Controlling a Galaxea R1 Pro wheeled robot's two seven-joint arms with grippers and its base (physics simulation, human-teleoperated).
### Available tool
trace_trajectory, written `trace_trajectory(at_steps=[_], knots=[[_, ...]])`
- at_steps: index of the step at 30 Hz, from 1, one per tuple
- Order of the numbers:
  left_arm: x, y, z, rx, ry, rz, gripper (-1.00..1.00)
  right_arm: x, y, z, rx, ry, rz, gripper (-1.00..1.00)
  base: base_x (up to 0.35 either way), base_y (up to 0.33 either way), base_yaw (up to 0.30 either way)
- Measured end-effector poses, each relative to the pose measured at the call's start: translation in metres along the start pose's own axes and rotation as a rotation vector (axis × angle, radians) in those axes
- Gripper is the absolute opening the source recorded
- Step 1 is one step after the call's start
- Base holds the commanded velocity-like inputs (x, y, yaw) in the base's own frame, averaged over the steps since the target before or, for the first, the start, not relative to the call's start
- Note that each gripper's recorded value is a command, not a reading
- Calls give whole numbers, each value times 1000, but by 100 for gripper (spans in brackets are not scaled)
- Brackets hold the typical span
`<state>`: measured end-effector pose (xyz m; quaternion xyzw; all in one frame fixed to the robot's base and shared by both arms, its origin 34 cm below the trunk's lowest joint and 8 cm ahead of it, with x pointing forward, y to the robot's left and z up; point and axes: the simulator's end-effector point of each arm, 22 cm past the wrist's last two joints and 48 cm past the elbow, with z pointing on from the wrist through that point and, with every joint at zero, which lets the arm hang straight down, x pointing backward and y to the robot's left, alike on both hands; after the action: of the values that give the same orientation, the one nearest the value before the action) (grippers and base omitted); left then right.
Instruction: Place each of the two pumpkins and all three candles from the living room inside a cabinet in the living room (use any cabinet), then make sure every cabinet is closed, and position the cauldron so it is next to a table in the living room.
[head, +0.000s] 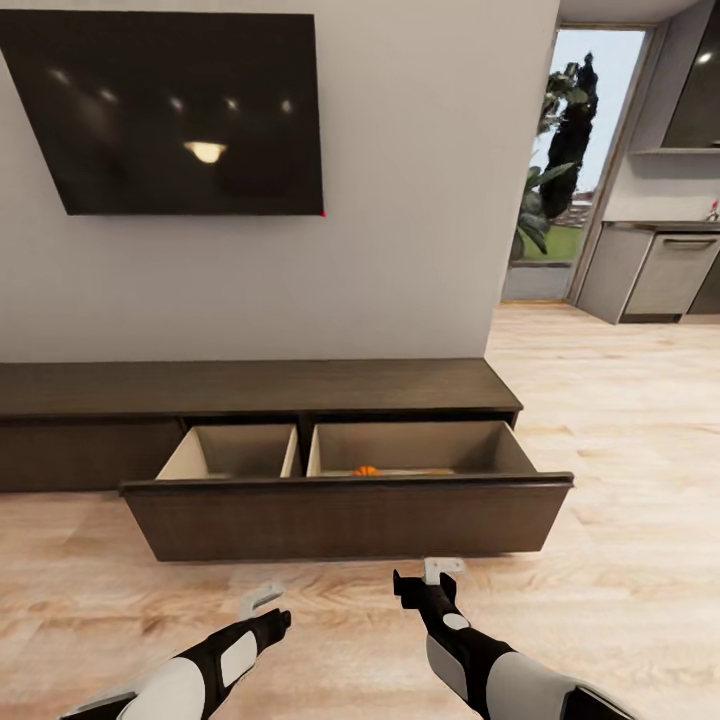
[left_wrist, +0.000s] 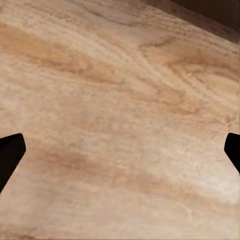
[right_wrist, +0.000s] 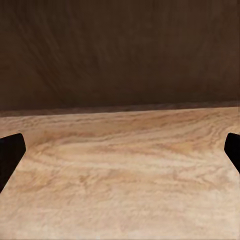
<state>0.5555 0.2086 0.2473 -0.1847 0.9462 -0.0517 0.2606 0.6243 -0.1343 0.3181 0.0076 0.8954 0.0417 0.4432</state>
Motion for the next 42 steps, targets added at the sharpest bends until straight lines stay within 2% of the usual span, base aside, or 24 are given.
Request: trace_trajectory(at_steps=[15, 20, 26, 42], knots=[[-1, 4, 0, -7, -2, 2, 100, 5, 0, -1, 1, 5, 3, 100, 310, 59, 0], [-11, 25, 1, -36, -15, 27, 100, 5, -1, -1, 2, 3, 5, 100, 235, 2, 0], [-16, 37, 1, -52, -22, 40, 100, 0, -1, -1, 2, -19, 8, 100, 224, 0, 0], [-15, 35, 1, -48, -21, 39, 100, 0, 0, -2, -1, -22, 5, 100, 192, 0, 0]])
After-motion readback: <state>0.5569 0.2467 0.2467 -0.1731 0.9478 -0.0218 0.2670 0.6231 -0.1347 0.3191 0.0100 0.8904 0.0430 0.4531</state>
